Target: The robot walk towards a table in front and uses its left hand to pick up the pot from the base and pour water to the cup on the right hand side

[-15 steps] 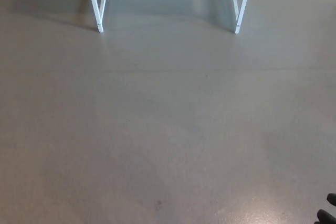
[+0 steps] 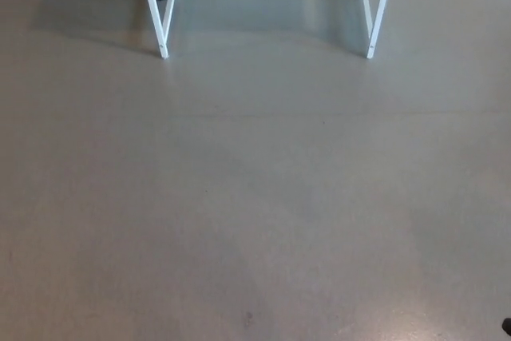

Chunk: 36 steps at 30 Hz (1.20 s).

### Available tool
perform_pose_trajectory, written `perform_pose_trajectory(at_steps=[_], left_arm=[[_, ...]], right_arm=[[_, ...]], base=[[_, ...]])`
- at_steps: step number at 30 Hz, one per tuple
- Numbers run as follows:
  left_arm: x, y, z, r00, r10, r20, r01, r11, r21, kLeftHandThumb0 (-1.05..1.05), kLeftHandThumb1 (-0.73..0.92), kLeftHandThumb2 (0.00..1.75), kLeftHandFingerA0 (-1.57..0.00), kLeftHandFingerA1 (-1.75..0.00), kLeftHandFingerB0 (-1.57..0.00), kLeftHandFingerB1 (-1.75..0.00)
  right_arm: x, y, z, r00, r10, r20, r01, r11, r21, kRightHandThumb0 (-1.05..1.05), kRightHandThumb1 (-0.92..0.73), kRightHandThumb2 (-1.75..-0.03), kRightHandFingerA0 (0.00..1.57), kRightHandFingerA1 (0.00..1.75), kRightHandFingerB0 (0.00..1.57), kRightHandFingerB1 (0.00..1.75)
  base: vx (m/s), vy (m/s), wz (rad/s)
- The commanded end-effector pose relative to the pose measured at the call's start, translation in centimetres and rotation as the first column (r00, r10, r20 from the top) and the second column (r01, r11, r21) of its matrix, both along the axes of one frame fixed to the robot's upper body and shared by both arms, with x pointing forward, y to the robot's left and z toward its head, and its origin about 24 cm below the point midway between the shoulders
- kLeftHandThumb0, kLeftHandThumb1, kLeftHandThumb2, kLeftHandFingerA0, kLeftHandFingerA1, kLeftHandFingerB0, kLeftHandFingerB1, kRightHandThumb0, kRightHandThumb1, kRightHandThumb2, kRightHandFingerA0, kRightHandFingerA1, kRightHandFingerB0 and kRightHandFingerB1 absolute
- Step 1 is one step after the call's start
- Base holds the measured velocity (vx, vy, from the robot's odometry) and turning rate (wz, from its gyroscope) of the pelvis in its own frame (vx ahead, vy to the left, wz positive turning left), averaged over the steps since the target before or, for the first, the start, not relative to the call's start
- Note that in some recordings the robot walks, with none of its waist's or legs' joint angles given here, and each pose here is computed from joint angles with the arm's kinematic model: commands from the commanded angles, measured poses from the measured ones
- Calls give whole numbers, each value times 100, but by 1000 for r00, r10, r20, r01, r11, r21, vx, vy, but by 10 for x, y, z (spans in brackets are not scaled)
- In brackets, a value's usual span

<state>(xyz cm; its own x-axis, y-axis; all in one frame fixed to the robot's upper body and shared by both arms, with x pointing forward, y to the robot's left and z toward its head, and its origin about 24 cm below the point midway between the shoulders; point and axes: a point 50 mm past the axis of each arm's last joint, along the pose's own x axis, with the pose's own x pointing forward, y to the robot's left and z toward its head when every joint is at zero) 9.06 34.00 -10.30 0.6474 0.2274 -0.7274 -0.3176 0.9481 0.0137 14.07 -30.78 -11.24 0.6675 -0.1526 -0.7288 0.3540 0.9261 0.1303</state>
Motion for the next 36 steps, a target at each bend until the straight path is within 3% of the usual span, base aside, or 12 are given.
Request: perform_pose_trajectory(at_steps=[1,6,7,10,19,20,21,33,34,35,36], left_arm=[[-1,6,5,999,-15,30,14,1000,14,-26,46,54,-47,-41,-49,-38],[-3,6,5,1000,-18,24,17,1000,25,-27,46,54,-47,-41,-50,-38],[-3,6,5,1000,-23,22,22,999,28,-28,46,54,-46,-41,-50,-38],[-3,6,5,999,-26,19,26,999,32,-28,45,53,-49,-42,-52,-39],[-1,7,5,999,-49,2,49,998,41,-30,48,54,-47,-42,-51,-39],[-2,7,5,999,-51,-1,51,998,43,-29,49,54,-48,-41,-52,-39],[-3,6,4,999,-51,-9,52,998,45,-28,49,54,-48,-41,-53,-39],[-9,6,2,998,-57,-30,58,997,50,-29,50,55,-49,-42,-52,-39],[-18,5,-1,998,-42,-47,44,998,48,-30,45,53,-52,-42,-53,-40],[-23,5,-2,998,-33,-58,35,998,48,-30,44,53,-52,-42,-54,-40],[-24,5,-3,998,-29,-62,32,998,48,-30,44,53,-52,-42,-54,-40]], right_arm=[[-8,-4,0,1000,-5,20,5,1000,8,-41,-13,-78,59,79,36,67],[-12,-4,-1,1000,-1,15,1,1000,7,-49,-13,-75,57,79,37,67],[-13,-4,-2,1000,8,15,-8,1000,-3,-54,-21,-61,60,83,35,70],[-13,-3,-2,1000,10,17,-10,1000,-1,-54,-20,-61,62,86,34,72],[-17,-3,-4,1000,15,7,-15,1000,-7,-52,-21,-62,63,84,34,70],[-19,-3,-4,1000,18,5,-18,1000,-10,-52,-23,-64,62,82,34,68],[-21,-3,-4,1000,22,-1,-22,1000,-12,-52,-17,-77,60,80,32,66],[-31,-3,-7,1000,6,-17,-6,1000,-1,-52,-16,-75,60,80,32,67],[-41,-4,-10,999,-2,-43,2,1000,-4,-48,-22,-62,68,82,33,67],[-46,-4,-11,998,-8,-57,8,1000,-6,-45,-14,-75,73,82,33,65],[-48,-4,-11,998,-12,-61,12,1000,-6,-45,-14,-75,73,82,33,65]], base=[[88,107,-6],[111,286,-19],[102,536,-37],[182,327,-1],[218,-17,10],[129,-181,10],[211,-192,10],[303,-65,0],[277,124,-21],[282,127,-21],[338,139,-17]])
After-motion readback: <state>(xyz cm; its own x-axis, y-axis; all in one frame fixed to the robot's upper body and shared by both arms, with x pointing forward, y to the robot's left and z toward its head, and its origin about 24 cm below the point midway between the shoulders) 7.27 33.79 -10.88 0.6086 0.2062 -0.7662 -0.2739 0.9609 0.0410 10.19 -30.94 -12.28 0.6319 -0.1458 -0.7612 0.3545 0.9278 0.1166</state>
